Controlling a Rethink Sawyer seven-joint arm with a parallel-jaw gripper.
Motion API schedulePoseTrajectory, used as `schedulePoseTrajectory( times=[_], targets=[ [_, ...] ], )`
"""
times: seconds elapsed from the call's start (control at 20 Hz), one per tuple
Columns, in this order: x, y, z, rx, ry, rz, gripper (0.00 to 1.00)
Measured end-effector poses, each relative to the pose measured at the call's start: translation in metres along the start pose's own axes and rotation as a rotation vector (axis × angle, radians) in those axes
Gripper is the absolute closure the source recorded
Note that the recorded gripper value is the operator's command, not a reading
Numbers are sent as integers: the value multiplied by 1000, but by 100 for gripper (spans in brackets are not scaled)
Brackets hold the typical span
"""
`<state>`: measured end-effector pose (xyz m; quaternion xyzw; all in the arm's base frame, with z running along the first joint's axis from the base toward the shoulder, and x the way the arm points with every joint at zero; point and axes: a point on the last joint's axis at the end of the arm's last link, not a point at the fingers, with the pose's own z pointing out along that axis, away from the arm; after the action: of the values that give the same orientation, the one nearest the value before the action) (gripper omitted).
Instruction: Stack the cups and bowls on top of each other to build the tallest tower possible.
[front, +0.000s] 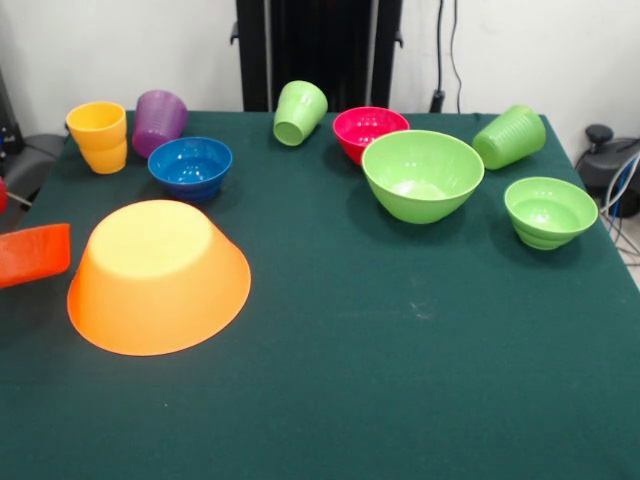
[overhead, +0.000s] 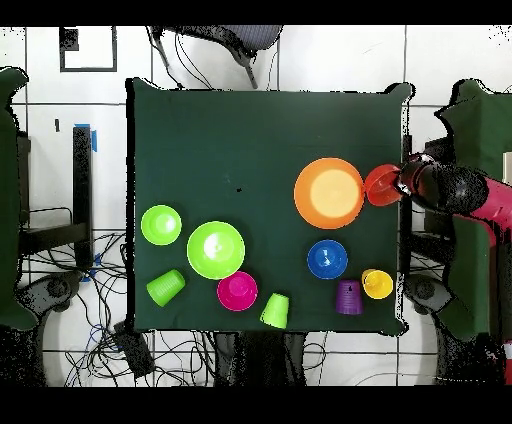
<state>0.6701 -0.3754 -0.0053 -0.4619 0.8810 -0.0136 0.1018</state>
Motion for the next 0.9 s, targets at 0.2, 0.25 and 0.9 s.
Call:
schedulePoseTrajectory(
  times=[0.2, 0.25, 0.9],
  targets=[
    [14, 9, 2, -59, -20, 28, 100],
    [16, 11, 3, -68, -22, 32, 100],
    [32, 37, 16, -142, -65, 74, 100]
  ],
)
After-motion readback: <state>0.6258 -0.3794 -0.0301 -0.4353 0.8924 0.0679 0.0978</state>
